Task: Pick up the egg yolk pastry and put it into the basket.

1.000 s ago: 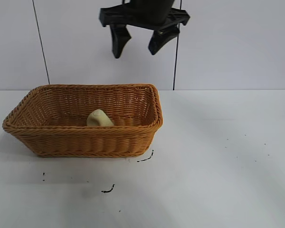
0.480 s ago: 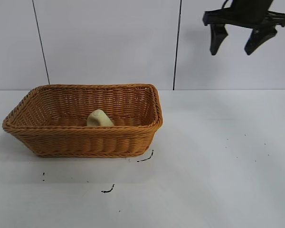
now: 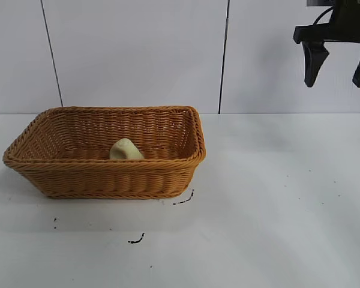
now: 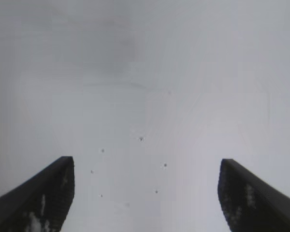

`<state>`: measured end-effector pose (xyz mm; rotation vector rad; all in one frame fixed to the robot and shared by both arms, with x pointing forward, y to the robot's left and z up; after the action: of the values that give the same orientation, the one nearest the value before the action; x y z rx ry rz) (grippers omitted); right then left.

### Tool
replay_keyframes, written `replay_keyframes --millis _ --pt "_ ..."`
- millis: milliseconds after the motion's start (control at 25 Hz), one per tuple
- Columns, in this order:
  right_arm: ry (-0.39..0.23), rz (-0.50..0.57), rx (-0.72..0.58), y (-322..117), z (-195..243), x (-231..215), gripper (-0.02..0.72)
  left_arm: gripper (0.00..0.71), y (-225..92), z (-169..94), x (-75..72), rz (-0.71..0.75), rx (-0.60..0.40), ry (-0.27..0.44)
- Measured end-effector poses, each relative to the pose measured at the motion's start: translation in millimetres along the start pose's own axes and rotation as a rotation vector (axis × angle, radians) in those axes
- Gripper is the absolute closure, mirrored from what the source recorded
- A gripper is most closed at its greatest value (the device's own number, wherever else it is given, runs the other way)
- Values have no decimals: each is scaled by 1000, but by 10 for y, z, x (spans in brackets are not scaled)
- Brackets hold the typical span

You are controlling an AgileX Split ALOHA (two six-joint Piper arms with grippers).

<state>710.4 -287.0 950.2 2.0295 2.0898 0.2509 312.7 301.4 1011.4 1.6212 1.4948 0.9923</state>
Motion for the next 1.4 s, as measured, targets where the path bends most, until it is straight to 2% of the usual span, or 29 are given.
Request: replay_keyframes --millis 200,400,640,800,1120,1400 --pt "1 3 -25 -20 -189 -6 121 14 0 0 0 0 0 0" --pt "41 23 -95 -251 -763 40 121 14 0 0 0 0 0 0" --pt "58 28 -249 -850 -1690 29 121 14 0 0 0 0 0 0" --pt "59 25 -339 -1402 -2096 10 121 14 0 0 0 0 0 0" --pt "62 26 -488 -2527 -2345 -4 121 14 0 0 0 0 0 0" --pt "65 27 -624 -3300 -2155 1 121 14 0 0 0 0 0 0"
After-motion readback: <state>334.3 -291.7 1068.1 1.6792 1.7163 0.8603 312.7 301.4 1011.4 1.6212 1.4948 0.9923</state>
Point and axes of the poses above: a point on each arm's last joint axis where the gripper is mounted, z pointing out along that axis toward the gripper, x along the wrist's bending axis when the last joint is at zero, y = z × x, the point moved 9 cm from there along z, pointing out along that axis toward the gripper
